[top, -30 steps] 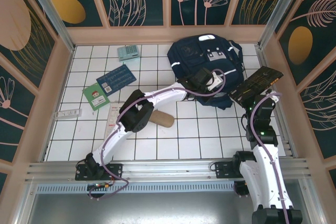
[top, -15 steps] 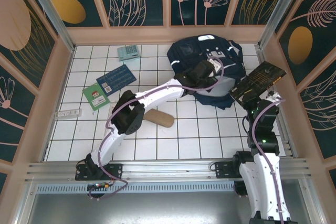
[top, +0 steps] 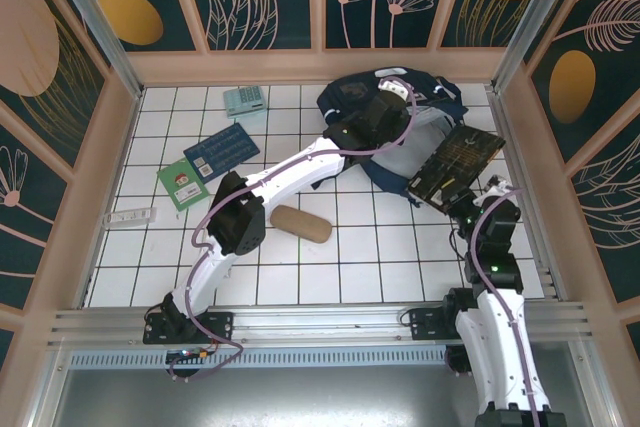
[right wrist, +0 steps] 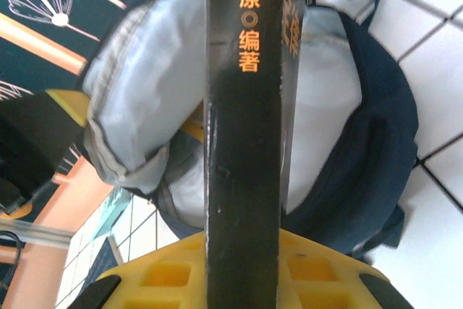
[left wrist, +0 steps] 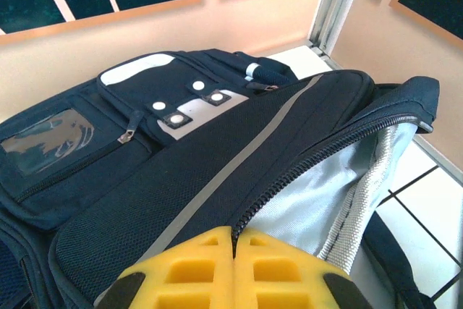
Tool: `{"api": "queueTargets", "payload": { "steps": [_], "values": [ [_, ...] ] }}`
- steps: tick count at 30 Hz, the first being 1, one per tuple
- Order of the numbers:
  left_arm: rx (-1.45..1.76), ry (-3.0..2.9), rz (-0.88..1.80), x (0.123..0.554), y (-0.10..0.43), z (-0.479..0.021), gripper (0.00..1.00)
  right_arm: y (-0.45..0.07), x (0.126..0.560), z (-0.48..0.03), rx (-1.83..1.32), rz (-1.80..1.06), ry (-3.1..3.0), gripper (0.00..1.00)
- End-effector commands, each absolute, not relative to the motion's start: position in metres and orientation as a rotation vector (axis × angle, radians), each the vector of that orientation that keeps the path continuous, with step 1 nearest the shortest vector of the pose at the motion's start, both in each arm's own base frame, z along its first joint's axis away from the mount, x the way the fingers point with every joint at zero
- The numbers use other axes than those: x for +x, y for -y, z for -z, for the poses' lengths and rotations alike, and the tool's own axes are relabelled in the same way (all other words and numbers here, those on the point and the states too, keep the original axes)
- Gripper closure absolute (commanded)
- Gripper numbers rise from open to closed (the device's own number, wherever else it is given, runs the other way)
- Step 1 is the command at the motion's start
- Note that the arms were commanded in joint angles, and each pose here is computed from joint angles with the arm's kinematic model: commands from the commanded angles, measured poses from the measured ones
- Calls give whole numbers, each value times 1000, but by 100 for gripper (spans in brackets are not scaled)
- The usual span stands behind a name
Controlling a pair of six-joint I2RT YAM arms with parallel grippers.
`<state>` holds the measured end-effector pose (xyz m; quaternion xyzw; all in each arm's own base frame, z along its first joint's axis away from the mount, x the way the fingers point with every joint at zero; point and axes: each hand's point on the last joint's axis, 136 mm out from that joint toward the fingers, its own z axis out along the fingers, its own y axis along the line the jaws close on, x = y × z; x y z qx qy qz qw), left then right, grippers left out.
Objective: Pack books, pencil case, and school supplies into a backpack
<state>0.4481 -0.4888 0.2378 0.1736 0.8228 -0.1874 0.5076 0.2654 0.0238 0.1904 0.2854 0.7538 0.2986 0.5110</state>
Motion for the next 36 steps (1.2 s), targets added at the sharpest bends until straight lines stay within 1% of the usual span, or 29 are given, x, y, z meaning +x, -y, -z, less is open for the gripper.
{"api": "queueTargets", "payload": {
  "steps": [1, 4, 11, 21, 26, 31, 36],
  "values": [
    [283, -1852, 556, 452, 474, -320, 100, -44, 274, -213, 628, -951, -1679, 100],
    [311, -1865, 580, 448, 478, -316, 100, -50, 280, -219, 609, -1022, -1645, 100],
    [359, -1879, 645, 433, 480, -311, 100, -48, 299, -250, 548, -1029, -1556, 100],
    [392, -1884, 692, 411, 483, -312, 100, -43, 355, -265, 548, -1044, -1543, 100],
    [391, -1880, 697, 410, 483, -314, 100, -42, 369, -274, 532, -1048, -1526, 100],
    [391, -1860, 719, 408, 485, -324, 100, -41, 383, -269, 545, -1065, -1515, 100],
    [384, -1859, 694, 411, 483, -326, 100, -42, 389, -276, 530, -1059, -1506, 100]
  ]
}}
